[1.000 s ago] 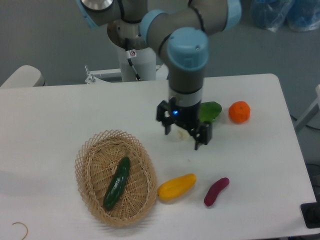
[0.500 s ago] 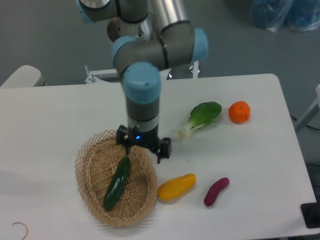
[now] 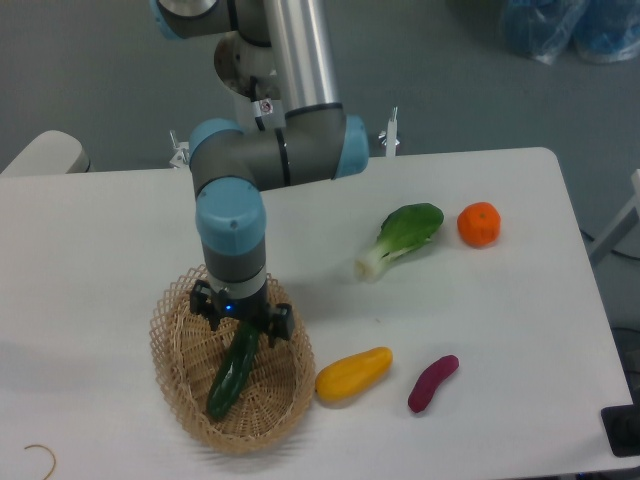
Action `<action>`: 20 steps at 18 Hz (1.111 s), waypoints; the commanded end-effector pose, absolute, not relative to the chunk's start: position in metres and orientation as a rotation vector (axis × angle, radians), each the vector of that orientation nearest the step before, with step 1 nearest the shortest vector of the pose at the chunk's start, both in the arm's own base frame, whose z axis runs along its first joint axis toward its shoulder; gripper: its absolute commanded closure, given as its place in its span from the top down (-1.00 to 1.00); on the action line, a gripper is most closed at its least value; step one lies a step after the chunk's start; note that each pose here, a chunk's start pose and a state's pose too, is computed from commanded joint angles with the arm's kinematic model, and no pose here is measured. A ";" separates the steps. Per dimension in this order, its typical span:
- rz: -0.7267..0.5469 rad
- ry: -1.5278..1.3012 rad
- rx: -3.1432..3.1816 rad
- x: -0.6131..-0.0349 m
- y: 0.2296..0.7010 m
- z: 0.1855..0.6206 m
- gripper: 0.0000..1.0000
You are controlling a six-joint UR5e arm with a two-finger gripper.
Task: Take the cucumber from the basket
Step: 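Lower the gripper onto the green cucumber in the basket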
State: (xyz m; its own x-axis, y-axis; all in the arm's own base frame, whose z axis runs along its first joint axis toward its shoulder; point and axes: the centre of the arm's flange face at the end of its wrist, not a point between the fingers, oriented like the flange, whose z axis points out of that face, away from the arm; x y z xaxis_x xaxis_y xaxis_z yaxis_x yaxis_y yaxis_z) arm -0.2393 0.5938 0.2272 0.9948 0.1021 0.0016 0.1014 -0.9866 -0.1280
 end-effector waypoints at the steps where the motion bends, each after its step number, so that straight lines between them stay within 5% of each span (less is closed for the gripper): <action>1: 0.011 -0.149 -3.006 -0.240 0.595 0.226 1.00; 14: 0.057 -0.112 -3.007 -0.243 0.606 0.208 0.99; 18: 0.064 -0.109 -3.001 -0.244 0.609 0.212 0.56; 20: 0.067 -0.109 -3.000 -0.245 0.609 0.212 0.50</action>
State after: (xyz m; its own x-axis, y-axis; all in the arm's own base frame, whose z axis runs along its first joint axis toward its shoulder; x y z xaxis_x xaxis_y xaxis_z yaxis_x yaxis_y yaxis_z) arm -0.2450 0.6094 0.2125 0.9964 0.0753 -0.0391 0.0692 -0.9878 -0.1395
